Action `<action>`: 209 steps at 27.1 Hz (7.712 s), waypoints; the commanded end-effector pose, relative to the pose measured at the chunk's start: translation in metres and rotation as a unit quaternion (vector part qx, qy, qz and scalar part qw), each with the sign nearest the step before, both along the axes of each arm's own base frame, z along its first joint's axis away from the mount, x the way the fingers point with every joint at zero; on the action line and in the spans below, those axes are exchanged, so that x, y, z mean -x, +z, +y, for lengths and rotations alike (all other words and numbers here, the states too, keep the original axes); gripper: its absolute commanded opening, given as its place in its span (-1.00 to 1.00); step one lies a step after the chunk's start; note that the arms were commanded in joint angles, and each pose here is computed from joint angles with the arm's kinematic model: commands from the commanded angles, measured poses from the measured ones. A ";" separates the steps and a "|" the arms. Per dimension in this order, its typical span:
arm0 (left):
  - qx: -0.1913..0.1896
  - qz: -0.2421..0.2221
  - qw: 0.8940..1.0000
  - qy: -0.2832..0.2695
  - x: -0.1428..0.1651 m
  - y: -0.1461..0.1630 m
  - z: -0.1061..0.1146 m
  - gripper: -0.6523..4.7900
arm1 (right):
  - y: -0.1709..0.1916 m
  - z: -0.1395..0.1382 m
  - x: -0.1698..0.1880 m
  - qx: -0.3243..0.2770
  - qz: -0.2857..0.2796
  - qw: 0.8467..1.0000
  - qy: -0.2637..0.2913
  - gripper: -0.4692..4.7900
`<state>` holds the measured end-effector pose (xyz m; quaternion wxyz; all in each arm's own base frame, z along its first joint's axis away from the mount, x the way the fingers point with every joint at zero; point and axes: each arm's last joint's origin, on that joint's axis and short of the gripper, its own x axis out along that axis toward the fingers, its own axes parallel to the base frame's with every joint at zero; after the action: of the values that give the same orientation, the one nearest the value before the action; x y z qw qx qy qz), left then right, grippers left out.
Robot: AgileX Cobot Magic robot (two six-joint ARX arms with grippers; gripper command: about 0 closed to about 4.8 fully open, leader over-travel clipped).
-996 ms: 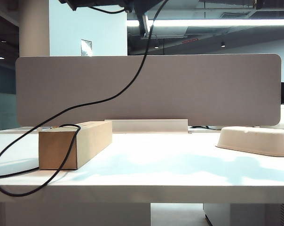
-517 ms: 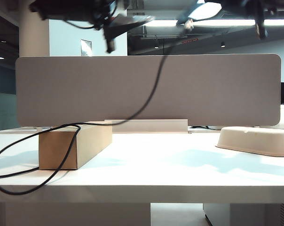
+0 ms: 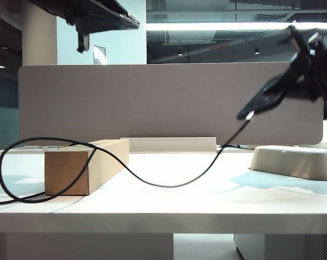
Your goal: Pick up the charging cable and the phone, plug the charging cable into the charging port on the phone, and finally place them back on the table.
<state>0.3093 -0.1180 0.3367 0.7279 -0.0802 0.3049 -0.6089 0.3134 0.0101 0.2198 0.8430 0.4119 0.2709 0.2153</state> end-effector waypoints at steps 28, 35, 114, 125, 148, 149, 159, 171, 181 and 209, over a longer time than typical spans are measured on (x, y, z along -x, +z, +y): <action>-0.071 -0.078 0.993 0.044 0.041 0.034 0.015 -0.78 | -0.062 -0.009 -0.025 0.043 0.082 0.990 -0.107 -0.85; -0.072 -0.078 0.993 0.043 0.041 0.034 0.015 -0.78 | -0.065 -0.013 -0.025 0.055 0.094 0.985 -0.133 -0.85; -0.123 -0.138 0.980 0.069 0.073 0.054 0.027 -0.78 | 0.067 -0.049 0.106 0.237 -0.035 0.968 -0.070 -0.85; -0.119 -0.156 0.978 0.073 0.085 0.063 0.031 -0.78 | 0.109 -0.005 0.190 0.302 -0.188 0.933 -0.045 -0.85; -0.122 -0.167 0.976 0.067 0.092 0.066 0.033 -0.78 | 0.073 -0.005 0.285 0.351 -0.265 0.887 -0.145 -0.85; -0.122 -0.167 0.976 0.067 0.093 0.066 0.033 -0.78 | 0.073 -0.005 0.285 0.351 -0.265 0.887 -0.141 -0.85; -0.132 -0.143 0.979 0.062 0.106 0.066 0.037 -0.78 | 0.058 -0.004 0.279 0.343 -0.264 0.892 -0.133 -0.85; -0.138 -0.140 0.979 0.055 0.120 0.069 0.041 -0.78 | 0.041 -0.004 0.268 0.318 -0.252 0.901 -0.154 -0.85; -0.139 -0.148 0.978 0.051 0.120 0.070 0.041 -0.78 | -0.003 0.000 0.236 0.285 -0.274 0.902 -0.174 -0.85; -0.146 -0.145 0.978 0.043 0.122 0.068 0.042 -0.78 | -0.065 -0.001 0.217 0.335 -0.226 0.897 -0.179 -0.84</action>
<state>0.1882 -0.0763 0.4023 0.7937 0.0957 0.2895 -0.5265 0.0966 0.0096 0.1561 0.9936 0.0888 0.0507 0.0476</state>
